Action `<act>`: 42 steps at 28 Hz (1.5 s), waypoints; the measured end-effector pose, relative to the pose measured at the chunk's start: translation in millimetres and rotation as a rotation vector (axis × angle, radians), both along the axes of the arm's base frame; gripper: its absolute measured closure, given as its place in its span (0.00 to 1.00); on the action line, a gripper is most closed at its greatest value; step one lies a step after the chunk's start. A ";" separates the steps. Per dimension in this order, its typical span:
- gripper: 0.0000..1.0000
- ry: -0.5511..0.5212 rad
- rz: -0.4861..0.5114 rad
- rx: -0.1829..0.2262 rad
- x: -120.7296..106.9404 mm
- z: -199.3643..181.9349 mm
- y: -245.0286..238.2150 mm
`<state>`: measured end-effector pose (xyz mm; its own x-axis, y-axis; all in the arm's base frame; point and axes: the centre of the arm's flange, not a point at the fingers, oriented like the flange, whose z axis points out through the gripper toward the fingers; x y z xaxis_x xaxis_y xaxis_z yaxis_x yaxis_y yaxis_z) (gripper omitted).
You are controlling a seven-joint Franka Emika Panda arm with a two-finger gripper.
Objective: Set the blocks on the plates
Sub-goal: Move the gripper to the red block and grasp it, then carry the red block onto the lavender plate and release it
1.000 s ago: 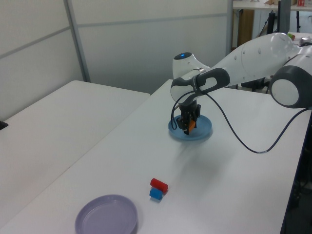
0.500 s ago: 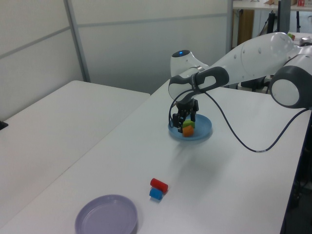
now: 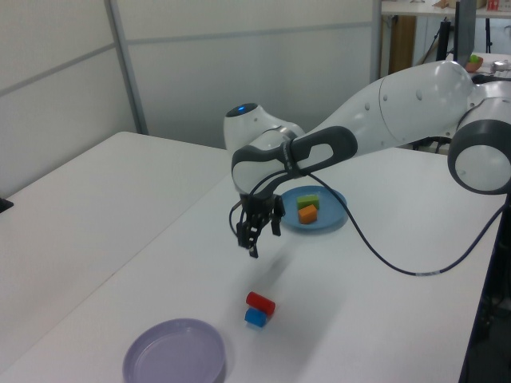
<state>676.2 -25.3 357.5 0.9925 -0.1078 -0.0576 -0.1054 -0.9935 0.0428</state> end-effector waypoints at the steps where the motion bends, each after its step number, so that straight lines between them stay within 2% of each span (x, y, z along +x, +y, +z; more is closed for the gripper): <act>1: 0.00 0.003 0.004 0.000 -1.1 0.5 9.1; 10: 0.00 0.061 0.037 -0.006 -24.0 -17.5 80.7; 18: 0.02 0.113 0.084 -0.019 -41.7 -40.9 116.5; 22: 0.13 0.119 0.086 -0.020 -43.5 -43.4 117.9; 23: 0.18 0.119 0.085 -0.021 -43.5 -43.4 117.2; 24: 0.27 0.119 0.084 -0.021 -43.3 -43.3 116.4; 25: 0.27 0.118 0.083 -0.021 -43.3 -43.2 115.8; 26: 0.34 0.118 0.082 -0.022 -43.2 -43.2 115.3; 30: 0.49 0.119 0.081 -0.022 -43.4 -43.7 114.6; 35: 0.65 0.120 0.081 -0.022 -43.5 -43.8 114.6; 42: 0.67 0.086 0.083 -0.017 -38.6 -25.8 115.9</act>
<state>637.6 90.6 331.7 0.9895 -0.0274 -0.1418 -0.0183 -0.9977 0.0649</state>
